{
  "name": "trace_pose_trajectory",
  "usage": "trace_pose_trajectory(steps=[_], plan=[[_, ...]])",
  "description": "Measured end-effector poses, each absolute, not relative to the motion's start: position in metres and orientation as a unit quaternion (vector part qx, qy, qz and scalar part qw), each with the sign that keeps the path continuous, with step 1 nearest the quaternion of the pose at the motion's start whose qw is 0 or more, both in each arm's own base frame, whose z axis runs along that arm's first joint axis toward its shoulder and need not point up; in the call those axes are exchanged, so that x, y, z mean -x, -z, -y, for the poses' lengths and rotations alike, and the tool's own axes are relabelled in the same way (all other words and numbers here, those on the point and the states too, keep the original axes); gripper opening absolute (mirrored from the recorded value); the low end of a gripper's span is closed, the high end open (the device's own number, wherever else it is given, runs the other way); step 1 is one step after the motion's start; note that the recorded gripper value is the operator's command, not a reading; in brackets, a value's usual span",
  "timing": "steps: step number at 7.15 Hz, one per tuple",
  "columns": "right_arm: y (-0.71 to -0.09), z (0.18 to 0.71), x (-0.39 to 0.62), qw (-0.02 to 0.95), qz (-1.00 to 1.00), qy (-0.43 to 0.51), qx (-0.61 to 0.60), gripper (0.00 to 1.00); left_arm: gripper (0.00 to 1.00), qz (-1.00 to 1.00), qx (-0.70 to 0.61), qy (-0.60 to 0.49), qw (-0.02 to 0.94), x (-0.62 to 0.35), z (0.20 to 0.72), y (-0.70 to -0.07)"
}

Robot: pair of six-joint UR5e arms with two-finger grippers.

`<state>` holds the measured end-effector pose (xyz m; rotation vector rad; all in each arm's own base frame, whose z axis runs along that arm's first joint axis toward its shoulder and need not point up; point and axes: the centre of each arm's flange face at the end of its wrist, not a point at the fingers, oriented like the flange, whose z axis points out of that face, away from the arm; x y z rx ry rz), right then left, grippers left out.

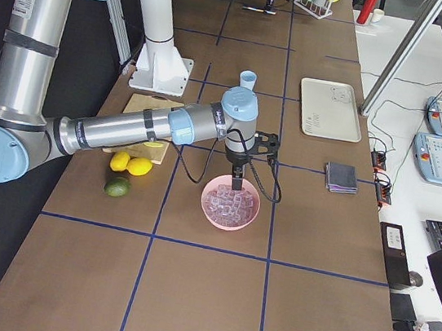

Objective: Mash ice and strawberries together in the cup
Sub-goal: 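Lay the muddler on the table and open the left gripper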

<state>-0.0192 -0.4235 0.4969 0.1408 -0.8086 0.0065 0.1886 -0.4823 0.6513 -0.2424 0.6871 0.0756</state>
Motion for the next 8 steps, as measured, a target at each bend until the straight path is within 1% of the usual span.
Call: trace_pose_trajectory(steps=[1, 2, 3, 4, 5, 6, 8], plan=[[-0.4968, 0.4237, 0.0192, 0.917, 0.393, -0.003, -0.069, 1.0, 0.06, -0.335, 0.12, -0.041, 0.933, -0.1937, 0.4816, -0.652], [-0.4968, 0.4238, 0.0193, 0.917, 0.393, -0.003, -0.069, 1.0, 0.16, -0.335, 0.122, -0.043, 0.933, -0.1966, 0.4808, -0.6523], [-0.4967, 0.4238, 0.0193, 0.917, 0.393, -0.003, -0.069, 1.0, 0.59, -0.335, 0.123, -0.044, 0.933, -0.1983, 0.4803, -0.6526], [-0.4968, 0.4239, 0.0193, 0.917, 0.393, -0.003, -0.069, 1.0, 0.75, -0.334, 0.123, -0.044, 0.933, -0.1995, 0.4813, -0.6522], [-0.4968, 0.4239, 0.0193, 0.917, 0.393, -0.003, -0.069, 1.0, 0.94, -0.334, 0.124, -0.044, 0.933, -0.2008, 0.4826, -0.6523], [-0.4968, 0.4238, 0.0193, 0.917, 0.393, -0.003, -0.068, 1.0, 1.0, -0.334, 0.125, -0.043, 0.933, -0.2014, 0.4833, -0.6529], [-0.4964, 0.4241, 0.0194, 0.917, 0.393, -0.003, -0.069, 1.0, 1.0, -0.339, 0.118, -0.045, 0.932, -0.2005, 0.483, -0.645]])
